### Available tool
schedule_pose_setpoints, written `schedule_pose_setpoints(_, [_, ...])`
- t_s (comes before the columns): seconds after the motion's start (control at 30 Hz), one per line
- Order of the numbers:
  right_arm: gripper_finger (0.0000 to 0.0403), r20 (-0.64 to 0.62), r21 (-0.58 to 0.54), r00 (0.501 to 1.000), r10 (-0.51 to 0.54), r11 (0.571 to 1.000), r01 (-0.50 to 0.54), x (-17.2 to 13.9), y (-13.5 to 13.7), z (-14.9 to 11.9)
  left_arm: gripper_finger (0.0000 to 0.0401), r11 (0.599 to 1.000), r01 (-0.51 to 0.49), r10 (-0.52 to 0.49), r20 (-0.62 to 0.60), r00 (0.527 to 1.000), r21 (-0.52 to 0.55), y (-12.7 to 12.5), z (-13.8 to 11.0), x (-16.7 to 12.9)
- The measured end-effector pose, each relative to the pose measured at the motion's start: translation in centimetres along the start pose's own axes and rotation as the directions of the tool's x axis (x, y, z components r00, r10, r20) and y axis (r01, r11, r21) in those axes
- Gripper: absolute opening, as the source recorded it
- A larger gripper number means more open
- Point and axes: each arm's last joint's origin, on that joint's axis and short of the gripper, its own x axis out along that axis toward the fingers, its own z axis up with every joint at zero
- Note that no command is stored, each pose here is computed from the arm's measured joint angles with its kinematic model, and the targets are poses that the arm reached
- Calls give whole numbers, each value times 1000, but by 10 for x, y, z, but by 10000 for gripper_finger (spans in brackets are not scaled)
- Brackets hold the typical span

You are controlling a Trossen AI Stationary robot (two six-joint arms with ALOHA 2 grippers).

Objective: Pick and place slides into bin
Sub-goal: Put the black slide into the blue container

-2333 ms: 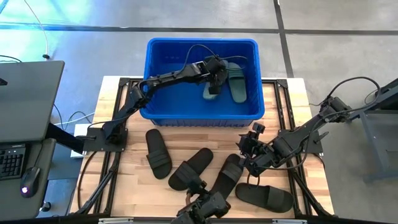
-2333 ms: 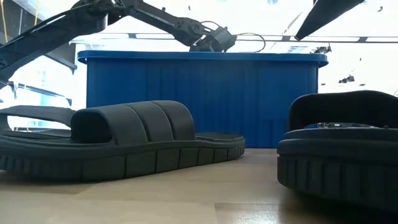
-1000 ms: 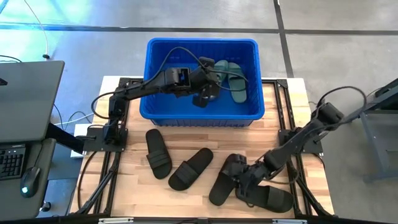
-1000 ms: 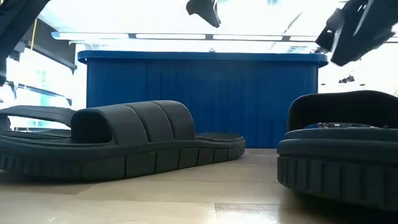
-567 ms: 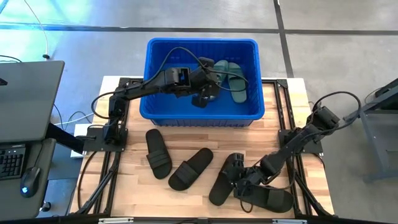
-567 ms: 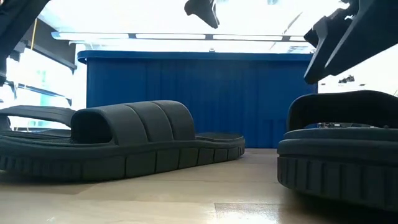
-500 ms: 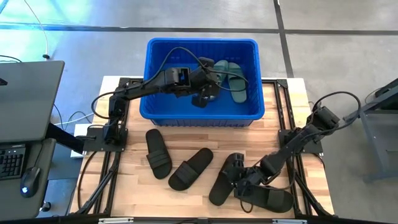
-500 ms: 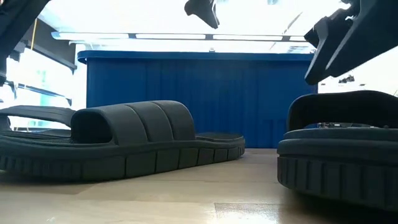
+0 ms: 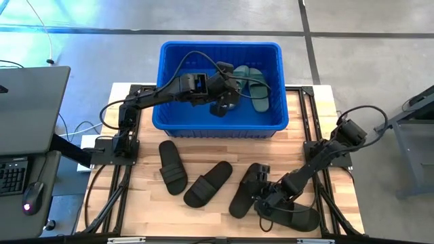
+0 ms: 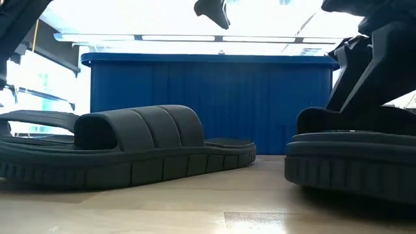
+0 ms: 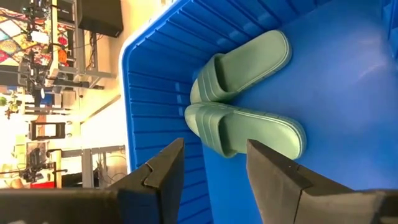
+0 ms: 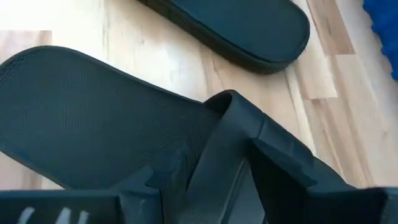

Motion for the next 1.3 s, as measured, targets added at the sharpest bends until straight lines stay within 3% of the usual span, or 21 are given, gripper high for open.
schedule_pose_setpoints(0.27, [161,-154,28,985,-73,997,78,-3,-9,-16,154,1000,2,-2,-2,1000,1,0,0,0])
schedule_pose_setpoints(0.73, [161,-294,-92,920,-260,966,243,-42,-11,-23,154,1000,2,-2,-2,1000,1,0,0,0])
schedule_pose_setpoints(1.17, [160,-442,-82,816,-372,923,376,-25,-16,-51,154,1000,4,-4,-1,1000,2,0,0,0])
schedule_pose_setpoints(1.3, [134,-459,-105,790,-407,907,407,-27,-19,-52,154,1000,6,-6,0,1000,2,-1,0,0])
